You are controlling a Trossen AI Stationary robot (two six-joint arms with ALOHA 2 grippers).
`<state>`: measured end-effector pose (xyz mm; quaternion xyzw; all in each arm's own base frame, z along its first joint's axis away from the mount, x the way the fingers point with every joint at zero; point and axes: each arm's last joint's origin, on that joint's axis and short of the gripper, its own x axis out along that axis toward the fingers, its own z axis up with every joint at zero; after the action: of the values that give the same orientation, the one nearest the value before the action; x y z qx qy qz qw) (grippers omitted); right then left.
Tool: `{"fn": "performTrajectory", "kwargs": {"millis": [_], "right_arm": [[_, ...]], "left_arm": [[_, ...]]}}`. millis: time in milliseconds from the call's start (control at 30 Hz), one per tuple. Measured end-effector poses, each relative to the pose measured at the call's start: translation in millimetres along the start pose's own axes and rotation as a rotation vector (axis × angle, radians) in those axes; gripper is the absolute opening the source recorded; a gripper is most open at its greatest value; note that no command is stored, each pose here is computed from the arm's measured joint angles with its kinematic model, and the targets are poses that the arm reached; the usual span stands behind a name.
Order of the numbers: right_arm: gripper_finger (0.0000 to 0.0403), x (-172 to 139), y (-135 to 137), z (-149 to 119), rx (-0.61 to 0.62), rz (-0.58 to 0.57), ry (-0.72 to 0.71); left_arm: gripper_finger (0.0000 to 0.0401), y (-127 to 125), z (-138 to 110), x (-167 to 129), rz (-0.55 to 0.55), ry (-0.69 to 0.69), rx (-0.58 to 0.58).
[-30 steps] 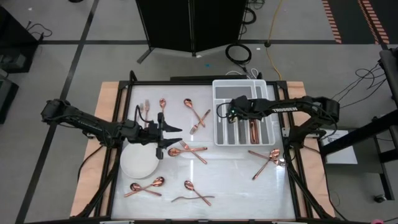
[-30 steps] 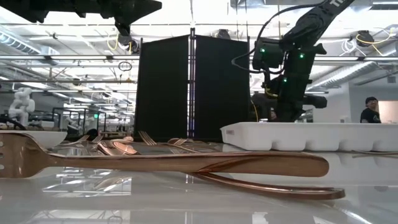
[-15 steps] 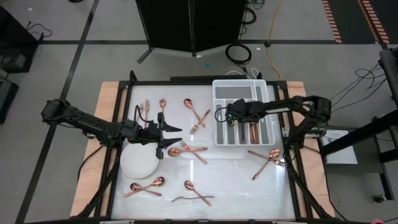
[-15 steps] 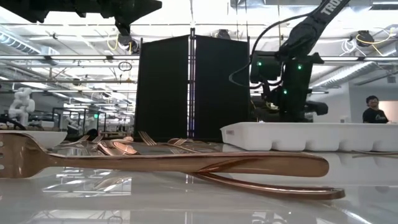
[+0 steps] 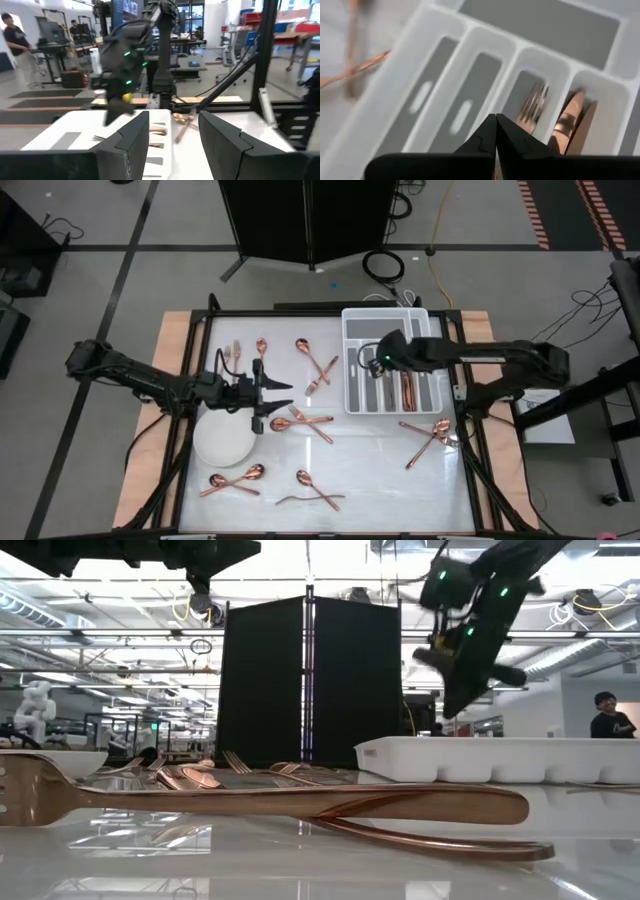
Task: Sort silverware
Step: Put the bronze fork into the silverware tray
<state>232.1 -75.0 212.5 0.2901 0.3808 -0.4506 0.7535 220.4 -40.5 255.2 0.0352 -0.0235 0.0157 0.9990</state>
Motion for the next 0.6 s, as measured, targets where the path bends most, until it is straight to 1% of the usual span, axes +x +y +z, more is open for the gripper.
{"fn": "performTrajectory", "kwargs": {"millis": [100, 200, 367, 433, 467, 533, 600], "right_arm": [[0.0, -20, 3, -10, -0.008, 0.055, 0.004], [0.0, -34, 8, -22, 0.002, 0.089, 0.017], [0.0, -46, 19, -46, 0.026, 0.129, 0.095], [0.0, -50, 24, -55, 0.003, 0.168, 0.138], [0.0, -53, 26, -59, -0.037, 0.192, 0.154], [0.0, -58, 31, -67, -0.12, 0.233, 0.171], [0.0, -63, 36, -75, -0.138, 0.268, 0.175]], "left_arm": [[0.0171, 5, -2, 1, 0.026, 0.016, 0.037], [0.0171, 12, -5, 2, 0.056, 0.044, 0.05], [0.0171, 29, -9, 4, 0.121, 0.085, 0.13], [0.0171, 38, -10, 5, 0.137, 0.095, 0.14], [0.0171, 42, -12, 5, 0.121, 0.102, 0.126], [0.0171, 50, -15, 5, 0.046, 0.12, 0.093], [0.0171, 56, -18, 4, -0.044, 0.141, 0.058]]}}
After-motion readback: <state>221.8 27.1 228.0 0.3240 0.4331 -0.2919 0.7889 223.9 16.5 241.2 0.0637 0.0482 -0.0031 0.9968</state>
